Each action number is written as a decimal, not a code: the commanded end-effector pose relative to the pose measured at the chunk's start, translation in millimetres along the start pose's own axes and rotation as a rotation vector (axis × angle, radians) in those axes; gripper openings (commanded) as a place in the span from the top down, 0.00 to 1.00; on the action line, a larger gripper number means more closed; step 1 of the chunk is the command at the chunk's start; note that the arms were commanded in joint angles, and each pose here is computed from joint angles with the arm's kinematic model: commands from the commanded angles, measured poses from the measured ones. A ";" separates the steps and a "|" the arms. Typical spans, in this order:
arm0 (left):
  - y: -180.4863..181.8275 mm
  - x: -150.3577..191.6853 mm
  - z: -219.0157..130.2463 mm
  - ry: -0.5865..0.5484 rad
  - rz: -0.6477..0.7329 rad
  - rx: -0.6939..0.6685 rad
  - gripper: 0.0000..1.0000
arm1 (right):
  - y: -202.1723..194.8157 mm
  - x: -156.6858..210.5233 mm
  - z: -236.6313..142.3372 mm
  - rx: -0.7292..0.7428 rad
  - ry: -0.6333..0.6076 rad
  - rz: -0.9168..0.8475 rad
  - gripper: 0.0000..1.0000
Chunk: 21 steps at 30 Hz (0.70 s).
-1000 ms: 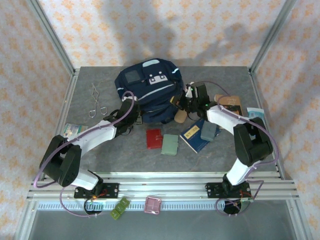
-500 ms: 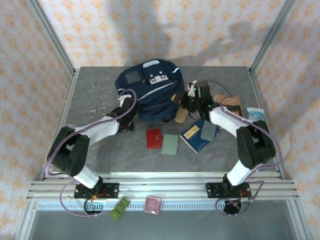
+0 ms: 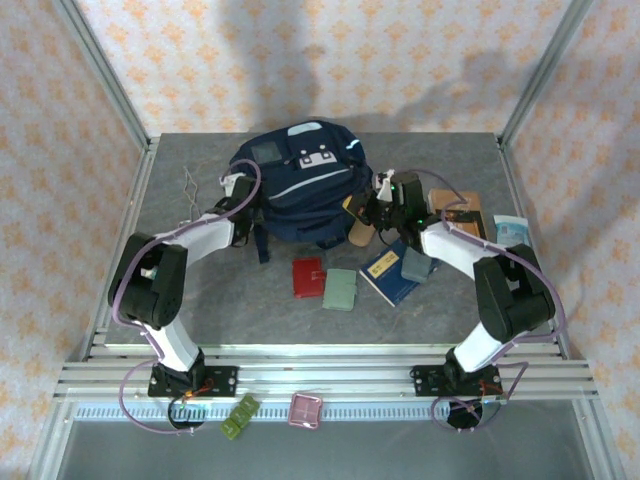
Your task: Pack books, pencil case, and school supplies into a backpack
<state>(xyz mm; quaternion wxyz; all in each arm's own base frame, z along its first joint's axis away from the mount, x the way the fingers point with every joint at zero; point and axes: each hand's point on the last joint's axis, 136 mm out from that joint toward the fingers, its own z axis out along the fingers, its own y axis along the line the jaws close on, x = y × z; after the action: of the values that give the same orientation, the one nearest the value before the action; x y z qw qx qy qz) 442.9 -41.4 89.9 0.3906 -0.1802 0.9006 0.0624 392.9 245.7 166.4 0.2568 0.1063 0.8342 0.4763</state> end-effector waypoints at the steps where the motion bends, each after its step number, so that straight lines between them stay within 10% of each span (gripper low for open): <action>1: 35.9 -21.6 2.9 -0.034 -0.027 -0.138 1.00 | 22.0 -24.0 -16.0 -0.069 -0.091 -0.054 1.00; 13: -59.6 -17.5 -96.0 -0.029 0.084 0.382 0.50 | -13.5 3.6 10.4 0.027 0.041 -0.059 1.00; 21: -144.2 16.7 -104.0 -0.020 0.461 0.463 0.41 | -17.2 7.6 11.0 0.031 0.050 -0.058 0.99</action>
<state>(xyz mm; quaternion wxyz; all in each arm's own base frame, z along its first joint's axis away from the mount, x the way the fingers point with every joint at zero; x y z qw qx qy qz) 415.8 -190.0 163.9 0.4185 0.0527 0.9020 -0.0926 389.2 239.3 123.2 0.2238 0.1049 0.8633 0.4399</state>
